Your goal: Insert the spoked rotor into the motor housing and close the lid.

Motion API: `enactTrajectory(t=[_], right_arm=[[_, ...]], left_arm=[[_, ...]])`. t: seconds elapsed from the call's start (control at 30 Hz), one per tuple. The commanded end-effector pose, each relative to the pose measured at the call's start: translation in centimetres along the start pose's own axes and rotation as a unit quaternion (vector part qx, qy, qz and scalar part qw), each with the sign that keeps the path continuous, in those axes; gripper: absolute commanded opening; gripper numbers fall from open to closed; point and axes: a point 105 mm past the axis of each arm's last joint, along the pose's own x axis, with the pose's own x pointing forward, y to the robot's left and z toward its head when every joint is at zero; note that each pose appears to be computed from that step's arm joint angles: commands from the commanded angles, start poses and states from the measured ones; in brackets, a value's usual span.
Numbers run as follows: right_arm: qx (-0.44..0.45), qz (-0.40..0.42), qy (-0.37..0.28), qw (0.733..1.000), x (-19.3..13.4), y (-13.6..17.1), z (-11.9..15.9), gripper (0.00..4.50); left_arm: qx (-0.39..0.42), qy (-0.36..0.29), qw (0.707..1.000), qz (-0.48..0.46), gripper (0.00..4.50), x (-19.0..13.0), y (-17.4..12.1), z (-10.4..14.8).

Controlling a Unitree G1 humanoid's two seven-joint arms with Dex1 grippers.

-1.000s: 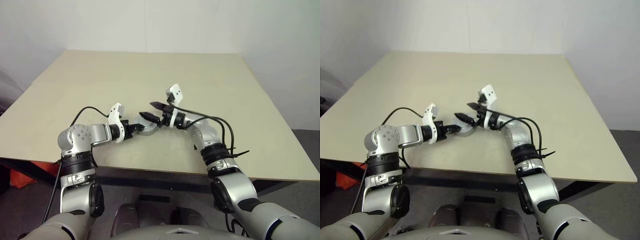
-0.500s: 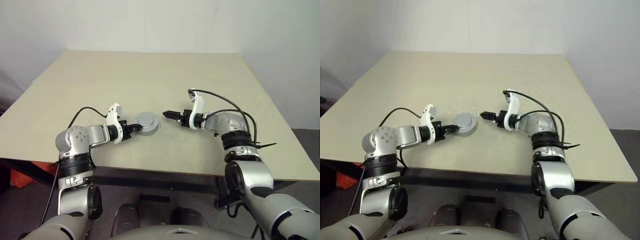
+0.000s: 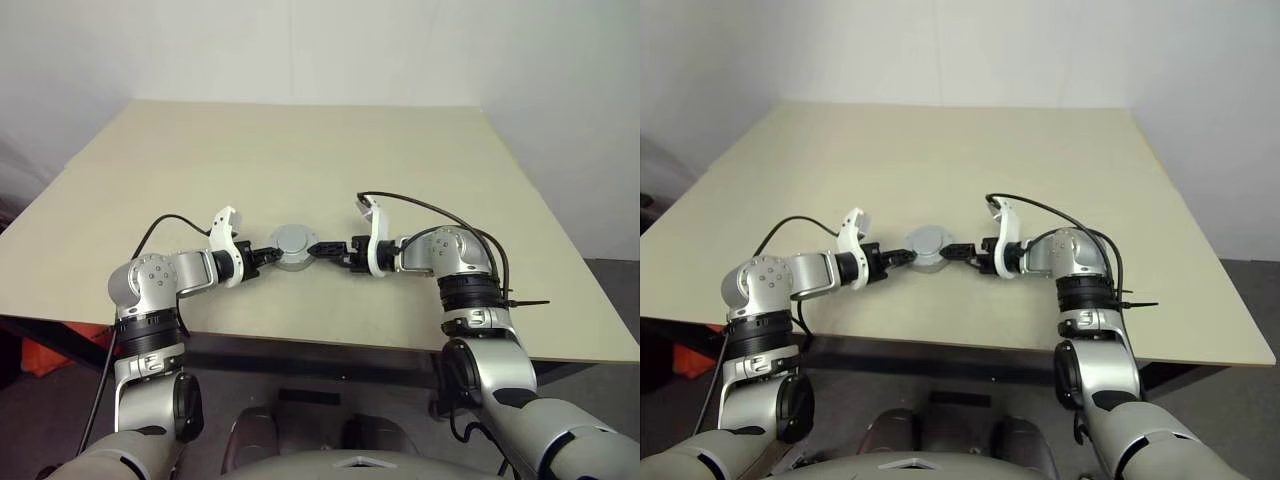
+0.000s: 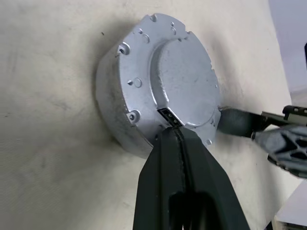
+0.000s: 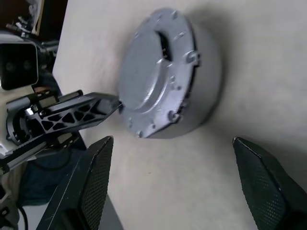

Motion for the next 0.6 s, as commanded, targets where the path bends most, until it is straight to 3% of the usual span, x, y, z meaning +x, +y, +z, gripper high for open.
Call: enactTrajectory(t=[0.03,0.6], right_arm=[[-0.007,0.018,-0.02,1.0,-0.3,1.2,1.1,4.48],[0.042,0.025,-0.058,0.997,2.3,2.3,2.0,4.48]], left_arm=[[0.002,-0.001,1.0,0.028,0.0,-0.4,0.9,0.2],[0.013,0.001,1.0,0.024,0.0,-0.6,0.7,0.3]])
